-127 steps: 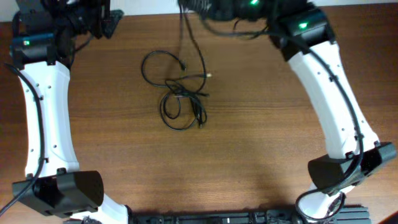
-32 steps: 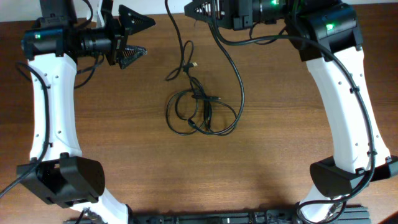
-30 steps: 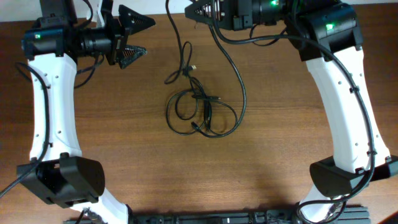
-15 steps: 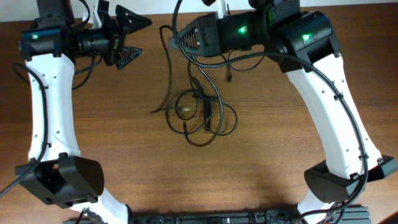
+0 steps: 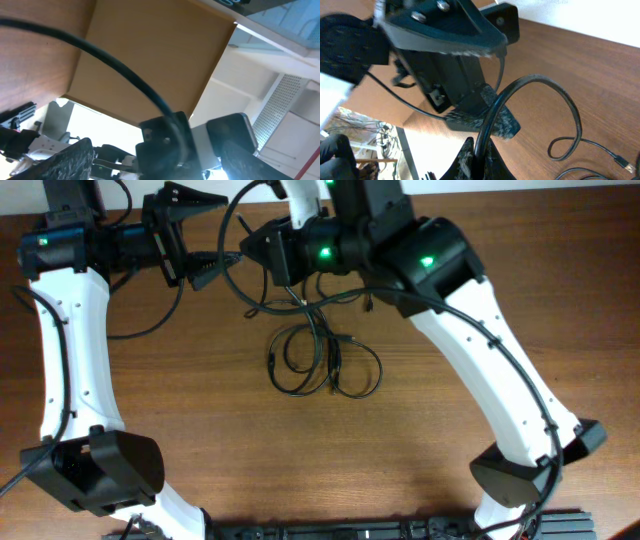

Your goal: Untangle cables

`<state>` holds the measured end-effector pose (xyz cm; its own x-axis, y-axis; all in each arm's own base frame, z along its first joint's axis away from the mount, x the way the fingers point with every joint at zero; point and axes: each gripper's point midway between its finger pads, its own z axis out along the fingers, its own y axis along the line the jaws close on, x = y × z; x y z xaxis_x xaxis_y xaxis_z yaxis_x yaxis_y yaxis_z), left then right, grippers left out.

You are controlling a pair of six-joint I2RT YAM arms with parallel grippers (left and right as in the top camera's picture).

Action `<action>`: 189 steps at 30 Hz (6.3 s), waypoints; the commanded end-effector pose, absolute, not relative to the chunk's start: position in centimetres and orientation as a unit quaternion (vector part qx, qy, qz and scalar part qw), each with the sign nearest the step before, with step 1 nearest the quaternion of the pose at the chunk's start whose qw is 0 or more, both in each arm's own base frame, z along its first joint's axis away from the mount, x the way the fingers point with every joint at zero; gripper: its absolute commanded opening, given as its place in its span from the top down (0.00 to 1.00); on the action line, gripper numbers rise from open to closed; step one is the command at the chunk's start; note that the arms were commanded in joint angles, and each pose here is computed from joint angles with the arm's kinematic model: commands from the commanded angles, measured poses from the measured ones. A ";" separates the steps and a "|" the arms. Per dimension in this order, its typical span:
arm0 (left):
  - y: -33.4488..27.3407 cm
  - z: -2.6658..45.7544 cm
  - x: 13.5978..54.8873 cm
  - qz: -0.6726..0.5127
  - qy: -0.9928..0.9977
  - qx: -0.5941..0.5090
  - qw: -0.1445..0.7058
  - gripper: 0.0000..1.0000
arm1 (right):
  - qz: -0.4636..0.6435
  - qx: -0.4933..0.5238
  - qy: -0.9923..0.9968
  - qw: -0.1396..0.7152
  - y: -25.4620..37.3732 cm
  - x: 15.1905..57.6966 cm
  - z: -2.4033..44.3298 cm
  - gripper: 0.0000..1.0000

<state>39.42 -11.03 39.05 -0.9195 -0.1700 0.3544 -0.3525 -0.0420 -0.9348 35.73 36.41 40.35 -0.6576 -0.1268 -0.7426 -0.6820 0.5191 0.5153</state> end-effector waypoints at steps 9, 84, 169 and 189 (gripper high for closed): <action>-9.8 38.0 40.4 0.679 -0.687 0.248 0.079 0.46 | 0.428 -0.273 0.796 0.331 38.9 35.6 39.4 0.96; 25.1 20.7 58.7 -0.227 -0.870 0.089 -0.428 1.00 | 0.138 0.062 0.961 0.233 9.2 43.8 29.0 0.02; -21.5 7.7 45.5 0.259 -0.956 -0.136 -0.001 0.07 | 0.138 0.063 0.961 0.233 9.2 43.8 29.0 0.02; -21.3 31.5 42.2 0.225 -0.929 -0.166 -0.242 1.00 | 0.139 0.062 0.960 0.236 9.2 44.0 29.1 0.02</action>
<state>43.52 -21.97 25.97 -0.8866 0.2223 -0.4057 0.3753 0.8583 -0.3499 43.80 9.54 28.92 -0.8875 0.1808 -0.4239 0.0488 0.9516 0.3036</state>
